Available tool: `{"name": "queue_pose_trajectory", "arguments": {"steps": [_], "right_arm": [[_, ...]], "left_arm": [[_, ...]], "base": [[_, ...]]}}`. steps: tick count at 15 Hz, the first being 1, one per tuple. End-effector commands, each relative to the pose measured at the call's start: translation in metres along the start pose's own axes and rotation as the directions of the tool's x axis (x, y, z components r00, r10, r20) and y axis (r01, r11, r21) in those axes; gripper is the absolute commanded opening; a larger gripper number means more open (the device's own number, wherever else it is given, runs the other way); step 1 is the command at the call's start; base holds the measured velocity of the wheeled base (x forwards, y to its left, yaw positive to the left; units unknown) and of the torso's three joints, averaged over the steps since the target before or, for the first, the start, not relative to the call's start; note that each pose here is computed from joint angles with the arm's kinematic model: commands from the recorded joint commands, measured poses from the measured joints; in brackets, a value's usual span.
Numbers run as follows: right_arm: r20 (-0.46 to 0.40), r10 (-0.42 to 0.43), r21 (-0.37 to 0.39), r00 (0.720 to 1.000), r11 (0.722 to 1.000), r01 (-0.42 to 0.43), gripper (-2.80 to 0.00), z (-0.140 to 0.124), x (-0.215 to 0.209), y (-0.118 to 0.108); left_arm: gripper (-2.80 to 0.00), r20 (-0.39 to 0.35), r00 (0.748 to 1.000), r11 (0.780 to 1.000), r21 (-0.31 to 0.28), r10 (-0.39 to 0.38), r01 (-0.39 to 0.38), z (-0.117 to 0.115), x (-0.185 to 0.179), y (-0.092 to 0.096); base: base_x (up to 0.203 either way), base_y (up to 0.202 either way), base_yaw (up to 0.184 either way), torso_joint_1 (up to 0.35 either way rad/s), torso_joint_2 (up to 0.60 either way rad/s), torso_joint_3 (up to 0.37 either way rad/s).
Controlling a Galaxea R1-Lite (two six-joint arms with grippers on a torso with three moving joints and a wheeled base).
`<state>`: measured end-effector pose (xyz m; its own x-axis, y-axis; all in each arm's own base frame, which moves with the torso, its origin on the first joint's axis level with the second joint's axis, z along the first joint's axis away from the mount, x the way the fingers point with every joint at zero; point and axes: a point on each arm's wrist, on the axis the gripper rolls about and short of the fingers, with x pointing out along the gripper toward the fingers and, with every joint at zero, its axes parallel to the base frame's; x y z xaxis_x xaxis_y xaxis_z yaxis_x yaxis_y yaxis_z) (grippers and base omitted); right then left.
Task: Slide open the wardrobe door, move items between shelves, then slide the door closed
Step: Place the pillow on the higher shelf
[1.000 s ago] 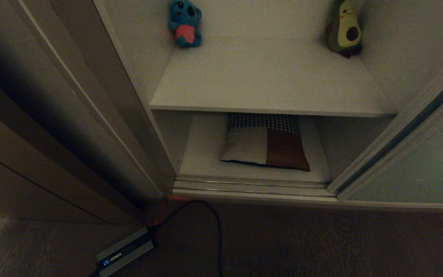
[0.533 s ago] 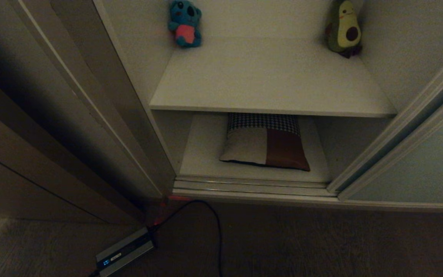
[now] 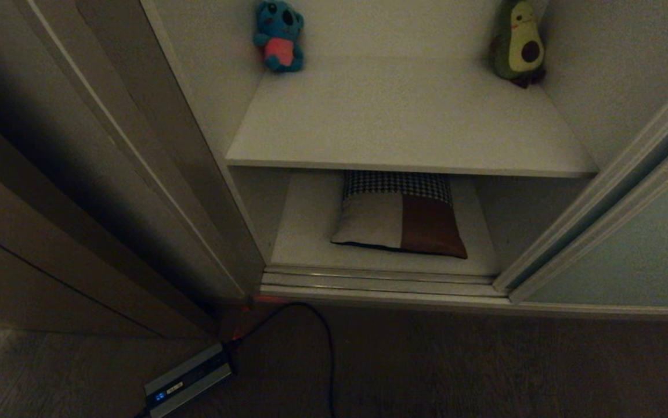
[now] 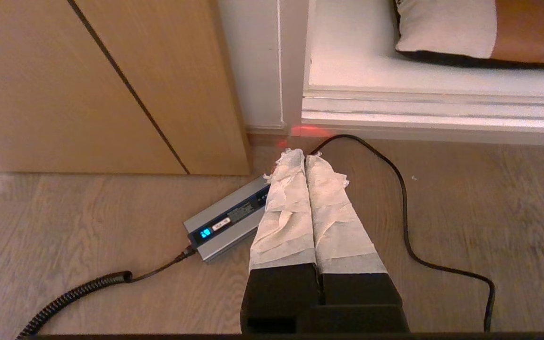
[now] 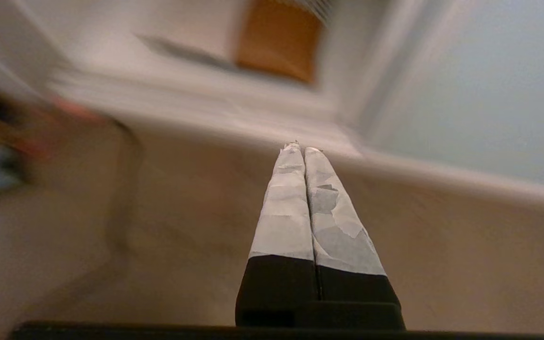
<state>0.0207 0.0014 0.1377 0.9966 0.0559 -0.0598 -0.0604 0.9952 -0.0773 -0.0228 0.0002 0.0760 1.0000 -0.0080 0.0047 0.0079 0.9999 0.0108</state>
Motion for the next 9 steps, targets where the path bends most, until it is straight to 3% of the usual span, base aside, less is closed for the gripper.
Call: {"name": "queue_pose_trajectory", "arguments": {"steps": [1,5,9], "right_arm": [[0.037,-0.03,-0.027,0.999,0.999,0.031,-2.8,-0.03,-0.015,0.003],[0.014,-0.041,-0.033,0.999,0.999,0.041,-2.8,-0.061,-0.035,0.007],[0.037,-0.045,-0.008,0.998,0.999,0.045,-2.8,-0.067,-0.039,0.007]], "left_arm": [[-2.8,0.0,1.0,1.0,0.0,0.0,0.0,0.0,0.0,0.0],[-2.8,0.0,1.0,1.0,0.0,0.0,0.0,0.0,0.0,0.0],[-2.8,0.001,1.0,1.0,0.0,0.0,0.0,0.0,0.0,0.0]], "base": [[0.0,0.0,0.0,0.0,0.0,0.0],[0.0,0.0,0.0,0.0,0.0,0.0],[0.0,0.0,0.0,0.0,0.0,0.0]]}}
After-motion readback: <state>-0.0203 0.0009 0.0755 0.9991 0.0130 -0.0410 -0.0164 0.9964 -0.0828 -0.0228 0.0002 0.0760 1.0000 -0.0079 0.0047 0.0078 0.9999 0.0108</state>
